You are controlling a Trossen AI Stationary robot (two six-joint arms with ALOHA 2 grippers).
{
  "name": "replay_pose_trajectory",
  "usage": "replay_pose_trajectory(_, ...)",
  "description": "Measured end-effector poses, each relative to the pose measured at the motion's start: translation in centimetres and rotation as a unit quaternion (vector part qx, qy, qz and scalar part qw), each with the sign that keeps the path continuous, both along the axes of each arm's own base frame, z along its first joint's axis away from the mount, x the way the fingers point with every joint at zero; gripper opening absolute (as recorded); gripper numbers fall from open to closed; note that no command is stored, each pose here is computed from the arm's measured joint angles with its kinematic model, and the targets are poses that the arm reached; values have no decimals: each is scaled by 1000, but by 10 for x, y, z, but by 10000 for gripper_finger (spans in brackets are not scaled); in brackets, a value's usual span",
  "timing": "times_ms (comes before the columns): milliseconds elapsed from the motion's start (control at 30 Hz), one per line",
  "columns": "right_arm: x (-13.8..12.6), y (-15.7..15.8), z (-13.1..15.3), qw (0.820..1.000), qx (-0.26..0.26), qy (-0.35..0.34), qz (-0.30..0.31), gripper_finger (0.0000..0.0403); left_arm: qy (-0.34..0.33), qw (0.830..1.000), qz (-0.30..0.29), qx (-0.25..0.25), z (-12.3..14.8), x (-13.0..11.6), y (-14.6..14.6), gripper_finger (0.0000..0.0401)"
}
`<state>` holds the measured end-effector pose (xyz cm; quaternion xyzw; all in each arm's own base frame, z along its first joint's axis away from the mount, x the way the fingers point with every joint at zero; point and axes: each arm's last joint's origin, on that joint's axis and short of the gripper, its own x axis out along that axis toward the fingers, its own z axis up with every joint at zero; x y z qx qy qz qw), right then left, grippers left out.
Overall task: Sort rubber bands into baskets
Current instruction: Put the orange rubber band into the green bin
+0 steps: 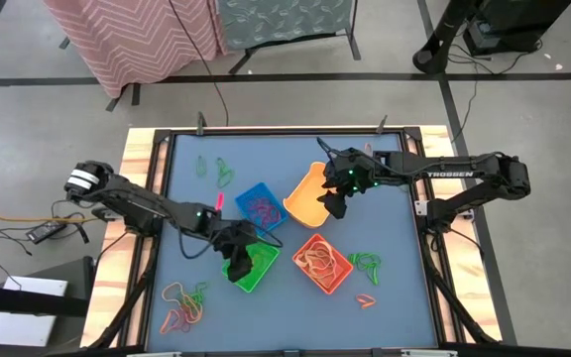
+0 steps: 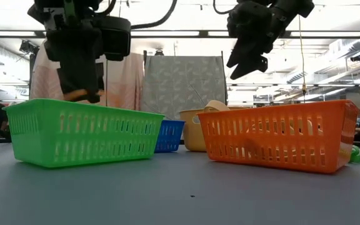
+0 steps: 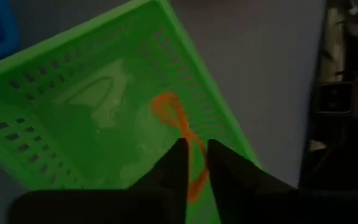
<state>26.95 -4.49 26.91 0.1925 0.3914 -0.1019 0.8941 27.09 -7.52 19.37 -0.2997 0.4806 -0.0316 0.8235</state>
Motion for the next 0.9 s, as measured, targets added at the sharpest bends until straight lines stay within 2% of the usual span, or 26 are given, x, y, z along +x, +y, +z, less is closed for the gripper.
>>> replay_pose_trajectory(100, -2, 1, 3, 1000, 4, -6, 16, 247, 0, 1000, 9, -11, 1, 1, 2, 118)
replay_pose_trajectory(267, -9, 3, 11, 1000, 0, -19, 25, 247, 9, 998, -5, -65, 3, 3, 8, 190)
replay_pose_trajectory(433, -19, 6, 24, 998, 14, -46, 40, 247, 19, 995, -12, -96, 13, 5, 26, 231)
replay_pose_trajectory(500, -26, 11, 29, 996, 43, -51, 57, 247, -16, 997, -10, -70, 31, 6, 38, 233)
replay_pose_trajectory(600, -38, 25, 32, 989, 120, -30, 76, 247, -78, 997, 19, -3, 63, 2, 64, 231)
replay_pose_trajectory(733, -55, 61, 26, 968, 212, 70, 115, 247, -145, 982, 81, 93, 96, -10, 101, 228)
replay_pose_trajectory(900, -74, 126, 3, 936, 280, 180, 114, 247, -202, 959, 144, 135, 119, -25, 137, 228)
